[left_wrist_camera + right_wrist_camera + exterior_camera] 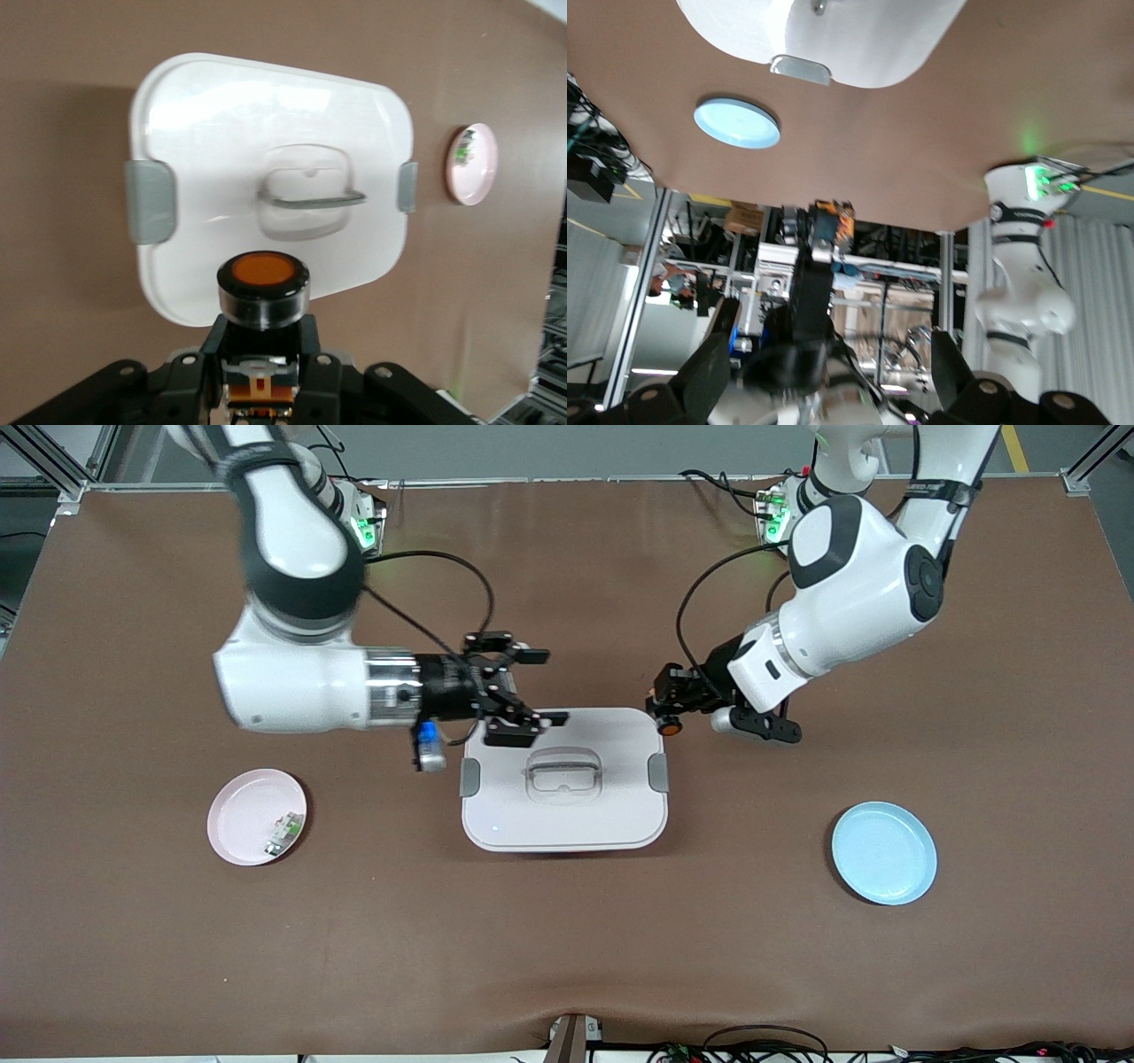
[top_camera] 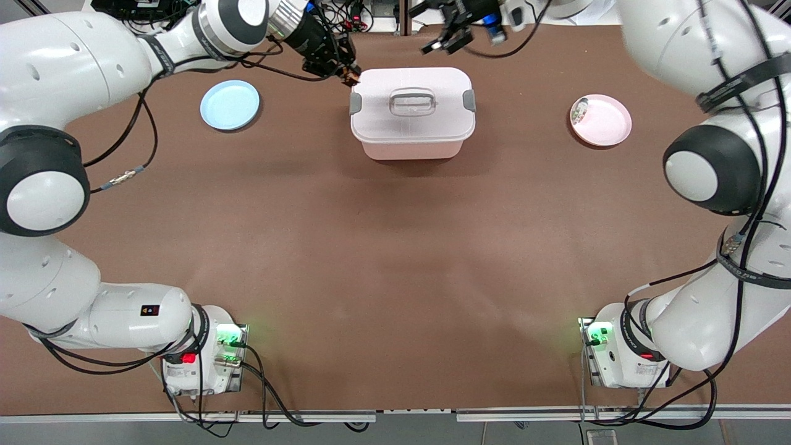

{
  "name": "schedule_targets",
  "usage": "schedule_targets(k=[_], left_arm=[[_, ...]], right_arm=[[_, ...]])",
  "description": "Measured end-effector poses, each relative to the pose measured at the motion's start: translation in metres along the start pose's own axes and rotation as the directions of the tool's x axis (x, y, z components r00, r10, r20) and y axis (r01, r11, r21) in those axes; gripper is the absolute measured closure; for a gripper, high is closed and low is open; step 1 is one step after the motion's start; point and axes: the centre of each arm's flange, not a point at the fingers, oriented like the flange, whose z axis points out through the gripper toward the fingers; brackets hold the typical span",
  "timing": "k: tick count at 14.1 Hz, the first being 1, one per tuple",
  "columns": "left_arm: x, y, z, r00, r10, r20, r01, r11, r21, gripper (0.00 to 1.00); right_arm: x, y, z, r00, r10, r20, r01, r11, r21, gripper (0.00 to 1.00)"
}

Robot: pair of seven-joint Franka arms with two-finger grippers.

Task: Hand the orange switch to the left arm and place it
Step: 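Open the right gripper and pull the switch away with the left gripper, then carry the switch with the left gripper while the right gripper retracts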

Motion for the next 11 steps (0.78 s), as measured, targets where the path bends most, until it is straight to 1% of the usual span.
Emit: schedule_targets(k=[1,2,3,4,5,6,7,9,11], left_arm=[[0.003,-0.008,-0.004,1.0,0.003,0.004,-0.003,1.0,0.023,0.66],[0.005,-0.015,-0.006,1.0,0.01,0.009,-0.011,0.999,0.048,0.66],[0.007,-0.02,-0.009,1.0,0.026,0.01,-0.027,0.997,0.078,0.66],[0.009,-0.022,-0.013,0.999,0.047,0.007,-0.047,0.993,0.11,0.66],[0.012,-0.025,-0.019,0.997,0.071,0.002,-0.07,0.987,0.143,0.66],[0.015,-0.029,-0.025,0.996,0.093,-0.001,-0.091,0.982,0.167,0.66],[0.019,-0.034,-0.031,0.993,0.115,0.0,-0.113,0.977,0.179,0.66],[0.023,-0.052,-0.04,0.986,0.164,0.037,-0.168,0.967,0.19,0.66],[0.029,-0.079,-0.052,0.971,0.227,0.078,-0.238,0.952,0.19,0.66]], right_arm=[[0.003,0.003,-0.032,1.0,0.0,0.003,0.0,1.0,-0.026,0.0],[0.008,0.009,-0.065,1.0,-0.013,-0.019,0.011,0.998,-0.064,0.0],[0.01,0.019,-0.092,0.997,-0.044,-0.065,0.036,0.992,-0.119,0.0],[0.011,0.029,-0.112,0.987,-0.092,-0.133,0.067,0.981,-0.184,0.0],[0.008,0.039,-0.124,0.966,-0.156,-0.208,0.102,0.964,-0.246,0.0],[0.003,0.049,-0.13,0.936,-0.223,-0.271,0.135,0.942,-0.307,0.0],[-0.002,0.056,-0.133,0.908,-0.281,-0.311,0.16,0.918,-0.362,0.0],[-0.003,0.065,-0.143,0.856,-0.38,-0.352,0.203,0.871,-0.447,0.0],[0.008,0.072,-0.155,0.803,-0.466,-0.37,0.234,0.819,-0.524,0.0]])
